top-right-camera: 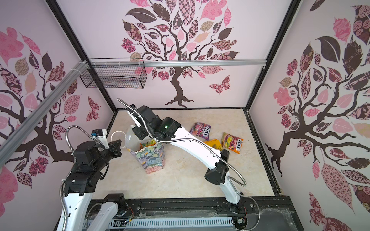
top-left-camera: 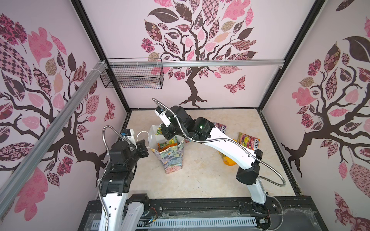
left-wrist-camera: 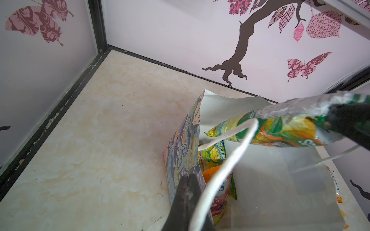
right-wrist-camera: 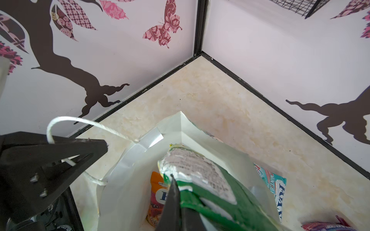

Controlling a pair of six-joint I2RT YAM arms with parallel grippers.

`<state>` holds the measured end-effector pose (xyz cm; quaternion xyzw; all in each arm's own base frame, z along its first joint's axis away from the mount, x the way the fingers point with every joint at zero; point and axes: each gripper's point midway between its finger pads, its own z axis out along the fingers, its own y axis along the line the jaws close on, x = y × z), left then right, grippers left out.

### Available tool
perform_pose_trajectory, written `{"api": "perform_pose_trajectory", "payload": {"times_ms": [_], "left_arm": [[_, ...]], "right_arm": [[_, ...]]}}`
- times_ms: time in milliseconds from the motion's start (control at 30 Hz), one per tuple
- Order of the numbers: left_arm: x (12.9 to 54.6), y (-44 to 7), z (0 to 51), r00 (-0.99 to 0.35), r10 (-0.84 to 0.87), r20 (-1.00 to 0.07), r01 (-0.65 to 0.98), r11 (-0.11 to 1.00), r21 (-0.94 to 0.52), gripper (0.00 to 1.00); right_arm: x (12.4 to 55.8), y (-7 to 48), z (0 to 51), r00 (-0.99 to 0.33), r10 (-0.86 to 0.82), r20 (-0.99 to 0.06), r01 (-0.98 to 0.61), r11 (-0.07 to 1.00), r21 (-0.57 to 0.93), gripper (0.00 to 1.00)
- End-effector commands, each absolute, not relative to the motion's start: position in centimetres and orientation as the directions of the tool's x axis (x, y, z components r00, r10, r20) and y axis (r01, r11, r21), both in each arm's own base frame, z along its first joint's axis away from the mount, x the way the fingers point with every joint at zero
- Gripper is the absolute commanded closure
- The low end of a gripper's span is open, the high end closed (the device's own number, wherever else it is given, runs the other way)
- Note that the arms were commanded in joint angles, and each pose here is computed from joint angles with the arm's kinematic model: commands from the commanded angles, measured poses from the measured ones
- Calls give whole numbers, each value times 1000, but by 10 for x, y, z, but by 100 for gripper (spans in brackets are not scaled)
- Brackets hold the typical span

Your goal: Place the snacks into the paper bag

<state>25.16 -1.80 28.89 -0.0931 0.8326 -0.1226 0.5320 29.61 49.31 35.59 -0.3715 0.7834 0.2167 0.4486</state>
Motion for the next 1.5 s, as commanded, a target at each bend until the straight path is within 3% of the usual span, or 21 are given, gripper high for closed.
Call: {"api": "perform_pose_trajectory", "payload": {"times_ms": [0, 867, 1467], "left_arm": [[250, -16, 298, -390, -282, -877, -25, 955, -296, 97], [251, -16, 297, -391, -286, -875, -24, 953, -301, 97], [250, -15, 299, -384, -285, -878, -28, 954, -297, 98]], "right_arm": [[294, 507, 367, -265, -382, -885, -811, 585, -10, 100], [332, 527, 334, -164, -451, -877, -809, 571, -142, 100], [347, 529, 300, -223, -475, -851, -818, 566, -102, 100]]}}
